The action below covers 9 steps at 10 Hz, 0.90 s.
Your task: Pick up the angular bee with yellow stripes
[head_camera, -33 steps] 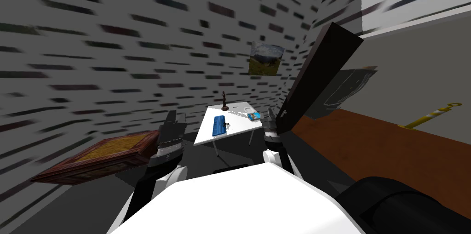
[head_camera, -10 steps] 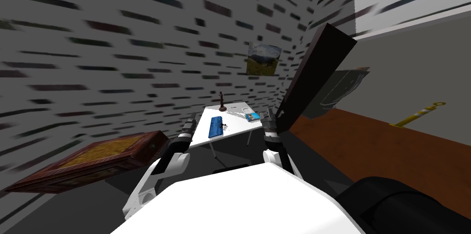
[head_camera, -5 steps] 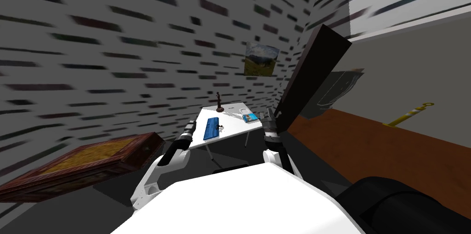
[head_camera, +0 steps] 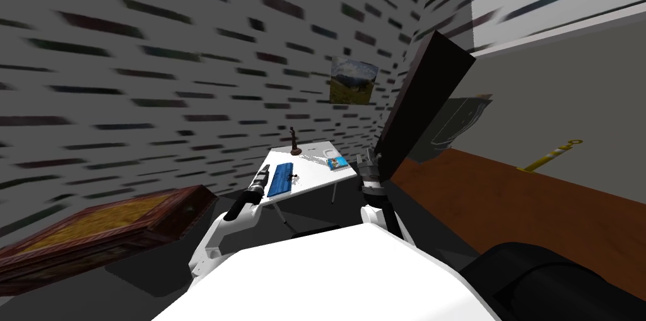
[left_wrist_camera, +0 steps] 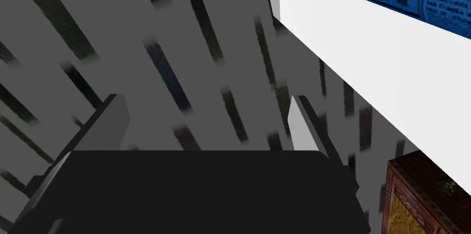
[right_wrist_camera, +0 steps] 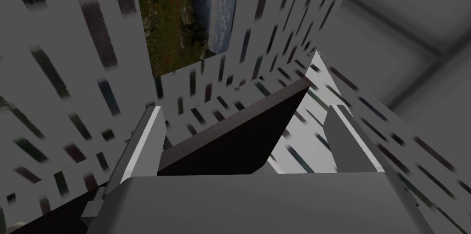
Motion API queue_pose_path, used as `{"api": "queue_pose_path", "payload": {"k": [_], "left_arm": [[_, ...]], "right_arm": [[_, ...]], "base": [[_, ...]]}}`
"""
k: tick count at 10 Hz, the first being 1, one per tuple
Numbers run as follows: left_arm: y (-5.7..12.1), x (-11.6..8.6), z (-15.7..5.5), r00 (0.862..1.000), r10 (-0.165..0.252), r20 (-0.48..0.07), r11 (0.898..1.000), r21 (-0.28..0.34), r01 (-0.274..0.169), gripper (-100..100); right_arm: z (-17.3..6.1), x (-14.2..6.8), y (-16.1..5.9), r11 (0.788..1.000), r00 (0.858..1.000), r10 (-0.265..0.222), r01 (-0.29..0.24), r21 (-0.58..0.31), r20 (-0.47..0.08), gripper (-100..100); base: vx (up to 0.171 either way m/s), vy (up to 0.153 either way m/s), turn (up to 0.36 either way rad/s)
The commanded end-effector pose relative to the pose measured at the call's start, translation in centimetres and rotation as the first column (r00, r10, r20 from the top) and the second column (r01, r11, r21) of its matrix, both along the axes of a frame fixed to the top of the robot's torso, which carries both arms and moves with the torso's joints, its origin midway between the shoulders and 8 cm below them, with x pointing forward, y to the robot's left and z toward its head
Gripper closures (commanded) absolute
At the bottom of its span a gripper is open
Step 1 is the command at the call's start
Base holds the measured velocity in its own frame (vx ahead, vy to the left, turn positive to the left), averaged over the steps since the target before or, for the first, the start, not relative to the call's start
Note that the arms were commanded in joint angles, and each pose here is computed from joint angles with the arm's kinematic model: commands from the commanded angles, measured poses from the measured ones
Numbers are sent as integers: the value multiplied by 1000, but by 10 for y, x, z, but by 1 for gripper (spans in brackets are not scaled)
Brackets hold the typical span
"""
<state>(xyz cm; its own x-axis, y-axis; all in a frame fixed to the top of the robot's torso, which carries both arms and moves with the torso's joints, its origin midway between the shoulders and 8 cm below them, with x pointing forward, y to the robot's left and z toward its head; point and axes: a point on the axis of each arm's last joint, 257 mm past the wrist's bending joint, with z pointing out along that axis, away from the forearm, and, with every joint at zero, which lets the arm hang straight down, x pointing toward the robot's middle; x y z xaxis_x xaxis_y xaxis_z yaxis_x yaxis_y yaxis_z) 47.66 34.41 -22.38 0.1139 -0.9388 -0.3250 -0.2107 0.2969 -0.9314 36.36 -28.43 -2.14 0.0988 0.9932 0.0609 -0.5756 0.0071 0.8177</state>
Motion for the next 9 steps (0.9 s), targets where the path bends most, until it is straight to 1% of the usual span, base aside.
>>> {"api": "queue_pose_path", "payload": {"k": [1,4,6,8,9], "left_arm": [[11,-2,-22,998,25,-56,1000,-18,-26,-100],[23,-8,-61,987,63,-148,996,-54,-72,-100],[27,-15,-86,976,83,-204,992,-80,-101,-100],[26,-23,-110,963,97,-253,986,-110,-128,-100],[21,-31,-132,949,104,-297,978,-140,-151,-100]], "right_arm": [[0,0,0,1000,1000,0,0,0,0,0],[0,0,0,1000,1000,0,0,0,0,0],[0,0,0,1000,1000,0,0,0,0,0],[0,0,0,1000,1000,0,0,0,0,0],[0,0,0,1000,1000,0,0,0,0,0]], "base": [[35,-160,-29],[55,-142,-30],[49,-96,-27],[80,-100,-27],[108,-88,-45]]}}
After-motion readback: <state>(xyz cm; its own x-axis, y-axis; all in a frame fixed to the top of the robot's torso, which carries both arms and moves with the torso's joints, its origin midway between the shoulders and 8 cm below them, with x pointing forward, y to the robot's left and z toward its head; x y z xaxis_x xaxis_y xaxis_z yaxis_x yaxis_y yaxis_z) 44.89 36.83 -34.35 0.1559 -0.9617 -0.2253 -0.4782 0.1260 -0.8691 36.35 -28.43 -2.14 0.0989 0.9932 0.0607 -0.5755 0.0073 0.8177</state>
